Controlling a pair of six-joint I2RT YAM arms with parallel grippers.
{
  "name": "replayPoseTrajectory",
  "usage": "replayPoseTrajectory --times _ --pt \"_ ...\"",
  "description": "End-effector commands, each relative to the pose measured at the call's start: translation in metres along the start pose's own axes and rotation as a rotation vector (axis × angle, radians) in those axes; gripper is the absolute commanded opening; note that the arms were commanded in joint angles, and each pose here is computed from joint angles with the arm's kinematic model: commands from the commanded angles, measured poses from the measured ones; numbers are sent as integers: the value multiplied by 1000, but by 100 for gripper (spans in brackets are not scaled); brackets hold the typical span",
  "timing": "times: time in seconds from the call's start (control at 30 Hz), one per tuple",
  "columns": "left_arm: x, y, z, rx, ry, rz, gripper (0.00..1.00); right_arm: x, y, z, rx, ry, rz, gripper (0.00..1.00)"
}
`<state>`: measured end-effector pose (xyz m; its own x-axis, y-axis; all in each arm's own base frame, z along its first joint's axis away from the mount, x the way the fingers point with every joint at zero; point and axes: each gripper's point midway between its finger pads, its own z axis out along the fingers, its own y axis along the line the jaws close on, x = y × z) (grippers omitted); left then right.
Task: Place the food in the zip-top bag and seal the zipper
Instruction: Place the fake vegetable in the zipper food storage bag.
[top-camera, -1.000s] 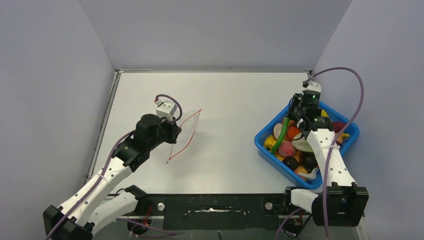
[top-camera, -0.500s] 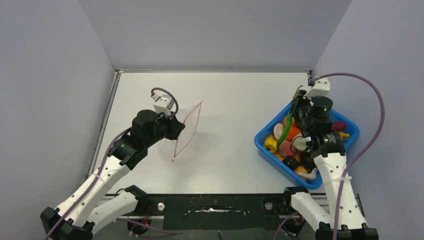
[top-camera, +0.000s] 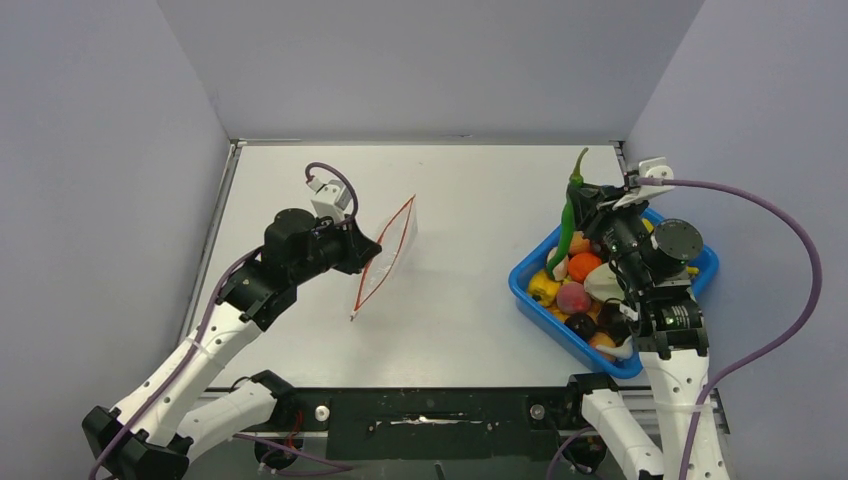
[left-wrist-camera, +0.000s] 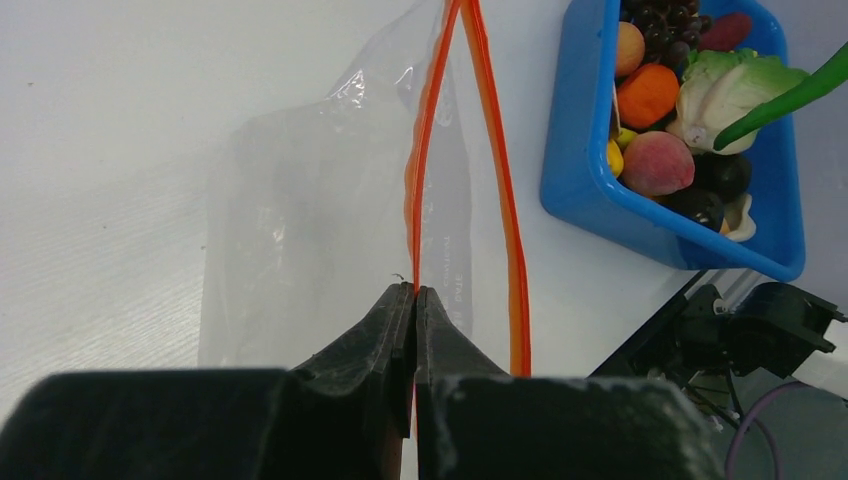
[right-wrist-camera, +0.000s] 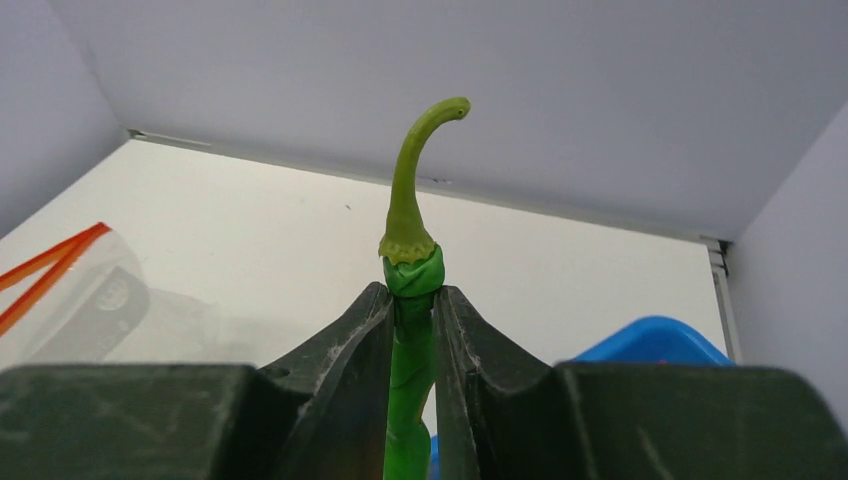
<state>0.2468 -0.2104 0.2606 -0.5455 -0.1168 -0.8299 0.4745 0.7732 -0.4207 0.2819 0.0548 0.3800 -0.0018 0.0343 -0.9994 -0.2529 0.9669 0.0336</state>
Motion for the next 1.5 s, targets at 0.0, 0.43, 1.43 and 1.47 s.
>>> replayPoseTrajectory --times 0.0,0.43,1.43,1.47 --pt "-26 -27 -7 96 -51 -3 0 -57 37 -9 -190 -190 -28 11" --pt "-25 -42 -4 179 -33 -12 0 -91 102 -20 -564 -349 60 10" --pt "-18 -47 -11 222 -26 -19 0 -146 274 -30 -967 -648 -79 8" --pt "-18 -47 -12 223 -27 -18 0 -150 274 -29 -957 -659 -73 8"
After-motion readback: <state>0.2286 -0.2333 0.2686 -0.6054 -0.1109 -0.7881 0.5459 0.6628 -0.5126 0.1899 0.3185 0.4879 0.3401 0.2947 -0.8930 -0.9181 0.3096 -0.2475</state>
